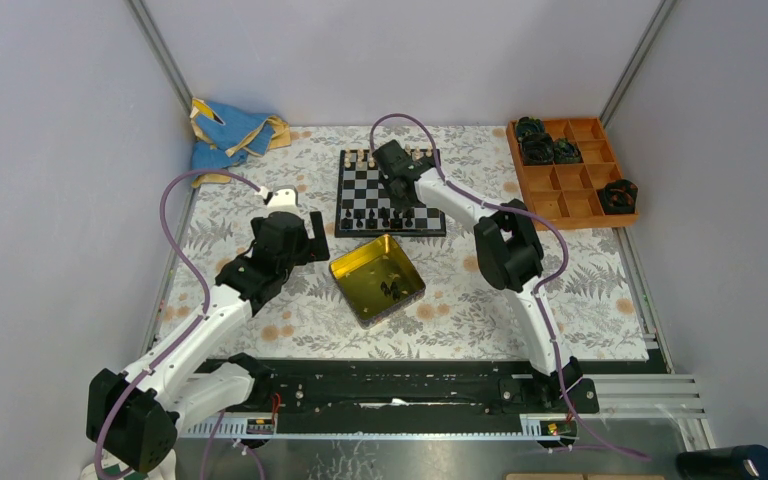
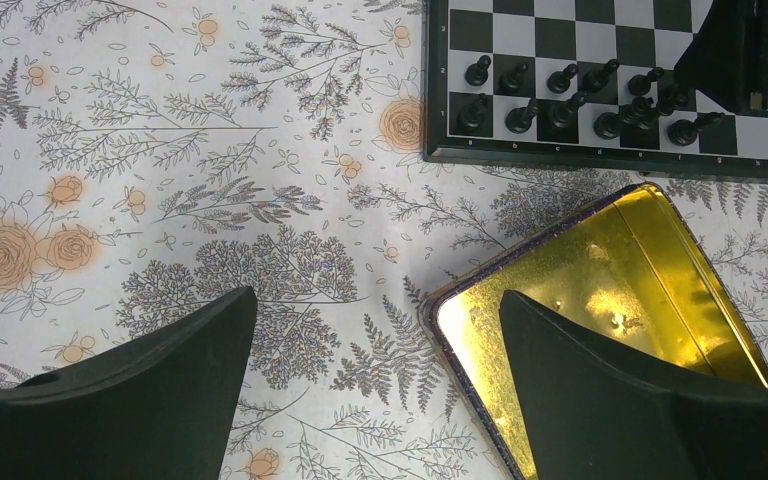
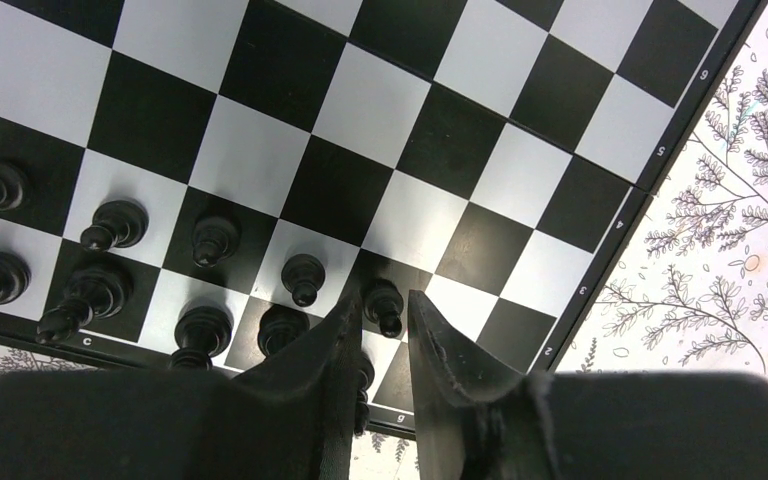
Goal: Set up the chess pieces on the board
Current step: Place the chess piece on the chessboard, then pick up the chess piece from the storage box.
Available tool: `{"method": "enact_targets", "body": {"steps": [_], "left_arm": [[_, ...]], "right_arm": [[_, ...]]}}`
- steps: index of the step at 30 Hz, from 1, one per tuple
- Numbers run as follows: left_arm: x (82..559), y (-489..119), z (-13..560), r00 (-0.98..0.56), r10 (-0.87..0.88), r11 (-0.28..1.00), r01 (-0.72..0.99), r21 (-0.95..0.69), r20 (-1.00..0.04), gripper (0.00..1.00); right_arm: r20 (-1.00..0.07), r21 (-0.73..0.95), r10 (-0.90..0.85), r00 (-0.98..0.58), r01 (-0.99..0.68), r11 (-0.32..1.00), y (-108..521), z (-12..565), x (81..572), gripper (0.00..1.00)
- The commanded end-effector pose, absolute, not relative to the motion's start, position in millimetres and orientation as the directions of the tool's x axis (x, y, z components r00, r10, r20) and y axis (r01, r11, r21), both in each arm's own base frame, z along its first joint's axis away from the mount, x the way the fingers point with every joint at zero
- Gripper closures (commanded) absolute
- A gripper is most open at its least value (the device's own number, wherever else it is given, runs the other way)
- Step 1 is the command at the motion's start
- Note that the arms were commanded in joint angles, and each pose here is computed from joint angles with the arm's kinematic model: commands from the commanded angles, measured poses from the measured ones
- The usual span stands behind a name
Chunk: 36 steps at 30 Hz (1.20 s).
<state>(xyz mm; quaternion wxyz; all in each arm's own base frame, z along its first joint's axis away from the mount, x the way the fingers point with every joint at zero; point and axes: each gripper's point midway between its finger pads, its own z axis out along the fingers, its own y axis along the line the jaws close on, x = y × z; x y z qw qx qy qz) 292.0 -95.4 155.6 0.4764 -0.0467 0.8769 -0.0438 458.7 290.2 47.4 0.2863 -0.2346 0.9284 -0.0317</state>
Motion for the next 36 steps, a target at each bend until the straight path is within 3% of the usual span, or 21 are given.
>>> {"method": "enact_targets", "body": {"steps": [1,10,16,21,27,36], "left_arm": [[298.6,-94.4,159.5,-0.512,-0.129,0.991,-0.04,-0.127,-0.85,0.01],[296.8,-93.4,159.7,-0.511,-0.134,0.991,-0.043,-0.13,-0.849,0.01],[298.5,-93.9,158.0,-0.513,-0.127,0.992,-0.041,-0.123,-0.849,0.01],[299.0,-95.9,156.4,-0.515,-0.132,0.991,-0.037,-0.132,-0.847,0.01],[298.7,-97.0,157.2,-0.512,-0.138,0.989,-0.034,-0.141,-0.848,0.01],[295.9,-96.2,157.5,-0.508,-0.144,0.989,-0.033,-0.148,-0.849,0.01]], "right_arm": [[-0.588,-0.205,-0.437,-0.681,-0.397,0.895,295.7,80.8,473.7,0.7],[-0.685,-0.2,-0.392,-0.614,-0.359,0.912,288.7,144.7,470.5,0.67],[-0.69,-0.182,-0.448,-0.568,-0.463,0.867,299.2,173.5,419.0,0.6],[-0.648,-0.106,-0.586,-0.487,-0.705,0.702,333.4,170.9,336.5,0.56],[-0.588,0.012,-0.677,-0.442,-0.842,0.54,354.2,150.9,258.8,0.56],[-0.579,0.067,-0.686,-0.441,-0.864,0.5,358.3,117.9,236.0,0.56]]}}
